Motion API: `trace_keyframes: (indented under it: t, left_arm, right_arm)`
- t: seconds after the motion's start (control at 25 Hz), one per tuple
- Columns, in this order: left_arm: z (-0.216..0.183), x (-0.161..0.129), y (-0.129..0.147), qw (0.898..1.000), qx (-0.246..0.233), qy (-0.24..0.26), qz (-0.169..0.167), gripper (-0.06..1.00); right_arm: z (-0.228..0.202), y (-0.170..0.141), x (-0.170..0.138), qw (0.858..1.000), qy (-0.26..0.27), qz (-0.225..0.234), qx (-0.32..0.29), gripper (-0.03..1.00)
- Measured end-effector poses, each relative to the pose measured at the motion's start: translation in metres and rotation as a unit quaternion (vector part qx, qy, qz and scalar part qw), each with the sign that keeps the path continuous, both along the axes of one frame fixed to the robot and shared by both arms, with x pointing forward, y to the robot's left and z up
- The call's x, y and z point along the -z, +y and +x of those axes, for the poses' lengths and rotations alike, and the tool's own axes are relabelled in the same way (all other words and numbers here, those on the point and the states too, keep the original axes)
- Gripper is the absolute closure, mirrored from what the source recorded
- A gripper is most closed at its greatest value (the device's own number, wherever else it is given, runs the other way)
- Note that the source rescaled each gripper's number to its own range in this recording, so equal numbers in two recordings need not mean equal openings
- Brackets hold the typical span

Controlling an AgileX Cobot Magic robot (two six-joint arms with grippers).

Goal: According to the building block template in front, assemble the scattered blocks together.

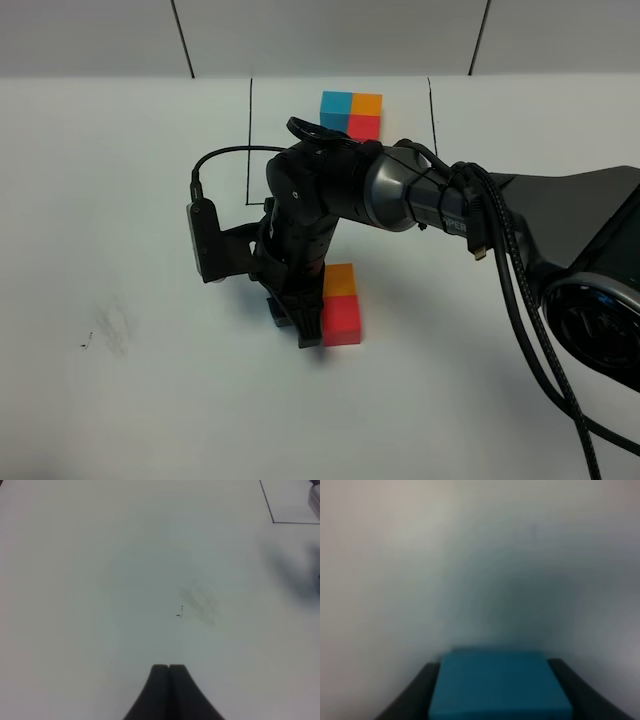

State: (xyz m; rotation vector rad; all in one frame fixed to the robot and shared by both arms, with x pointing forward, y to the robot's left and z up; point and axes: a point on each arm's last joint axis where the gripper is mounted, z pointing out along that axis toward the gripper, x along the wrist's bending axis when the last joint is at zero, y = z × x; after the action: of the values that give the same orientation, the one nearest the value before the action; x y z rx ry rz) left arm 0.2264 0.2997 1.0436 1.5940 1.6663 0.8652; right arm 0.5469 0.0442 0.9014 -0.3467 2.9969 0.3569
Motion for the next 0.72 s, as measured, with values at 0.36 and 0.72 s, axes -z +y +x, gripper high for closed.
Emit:
trace_keyframes:
  t: [0.36,0.72]
  left_arm:
    - [0.0,0.0,0.0,1.0,0.0,0.0,0.0,0.94]
    - [0.0,0.0,0.0,1.0,0.0,0.0,0.0,0.94]
  right_arm:
    - [0.0057,-0.0053,0.0046,1.0,-0.001,-0.009,0.013,0.5]
    - [0.0109,-0.0098,0.0098,1.0,0.001,-0.012,0.021,0.5]
